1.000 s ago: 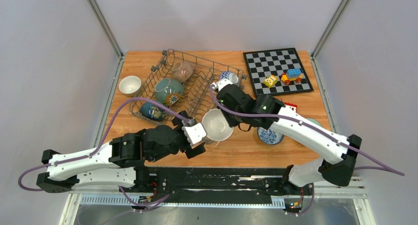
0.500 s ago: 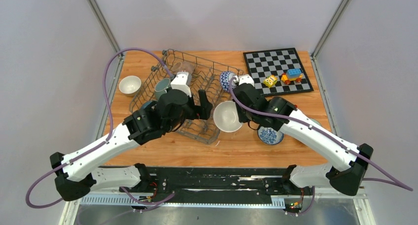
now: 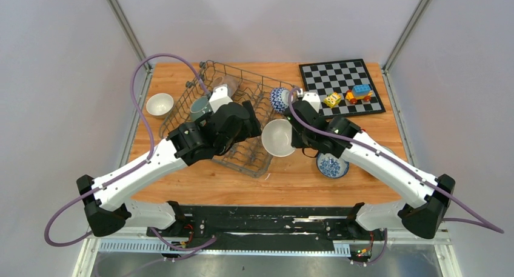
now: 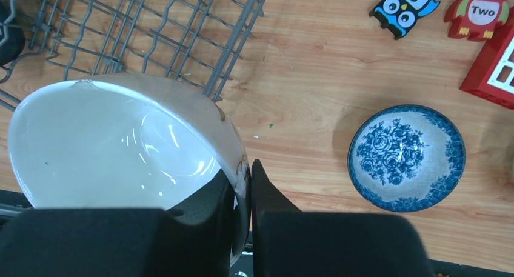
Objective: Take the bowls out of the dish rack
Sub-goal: Place the bowl with the bowl.
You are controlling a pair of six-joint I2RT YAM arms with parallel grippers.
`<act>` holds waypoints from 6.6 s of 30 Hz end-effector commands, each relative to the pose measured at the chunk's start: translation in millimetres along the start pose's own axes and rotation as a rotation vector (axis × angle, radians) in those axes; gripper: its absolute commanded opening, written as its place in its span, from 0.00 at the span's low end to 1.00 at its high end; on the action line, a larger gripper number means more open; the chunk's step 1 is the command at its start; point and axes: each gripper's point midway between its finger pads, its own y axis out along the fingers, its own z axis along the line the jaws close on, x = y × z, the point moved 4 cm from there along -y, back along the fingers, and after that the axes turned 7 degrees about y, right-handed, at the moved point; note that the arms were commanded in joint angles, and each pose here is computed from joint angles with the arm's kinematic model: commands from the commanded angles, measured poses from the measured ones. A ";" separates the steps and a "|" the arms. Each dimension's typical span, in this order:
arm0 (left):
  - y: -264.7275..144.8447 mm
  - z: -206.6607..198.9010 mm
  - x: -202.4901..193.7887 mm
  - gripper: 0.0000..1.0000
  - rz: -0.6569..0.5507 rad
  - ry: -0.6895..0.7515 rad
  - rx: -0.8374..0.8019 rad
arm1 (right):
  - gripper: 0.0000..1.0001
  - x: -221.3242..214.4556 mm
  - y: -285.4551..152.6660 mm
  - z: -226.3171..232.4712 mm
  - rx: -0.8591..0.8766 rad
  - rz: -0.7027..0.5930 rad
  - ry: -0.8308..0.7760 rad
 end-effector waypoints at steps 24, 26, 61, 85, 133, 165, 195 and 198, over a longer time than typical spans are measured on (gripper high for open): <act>43.1 -20.7 -51.9 0.59 0.147 0.164 -0.118 | 0.04 3.1 -1.2 12.7 -0.016 0.057 0.132; 45.4 -18.2 -53.7 0.54 0.156 0.193 -0.098 | 0.03 3.1 -0.2 13.1 -0.019 0.058 0.134; 46.6 2.2 -25.1 0.00 0.101 0.252 -0.128 | 0.99 23.3 -28.6 35.2 0.214 0.033 -0.067; 82.1 296.4 146.5 0.00 -0.310 -0.509 0.450 | 0.88 -65.0 -21.6 -17.5 0.506 -0.065 -0.111; 169.4 433.0 103.6 0.00 -0.120 -0.656 0.766 | 0.84 -68.3 -21.9 -35.2 0.472 -0.130 -0.106; 186.4 433.7 88.0 0.22 -0.008 -0.627 0.723 | 0.84 -74.7 -20.7 -43.3 0.451 -0.123 -0.085; 160.4 425.9 111.4 0.42 -0.008 -0.542 0.748 | 0.84 -79.9 -19.2 -46.5 0.449 -0.113 -0.082; 164.1 428.4 104.0 0.41 0.012 -0.545 0.752 | 0.84 -80.2 -19.6 -47.2 0.449 -0.115 -0.080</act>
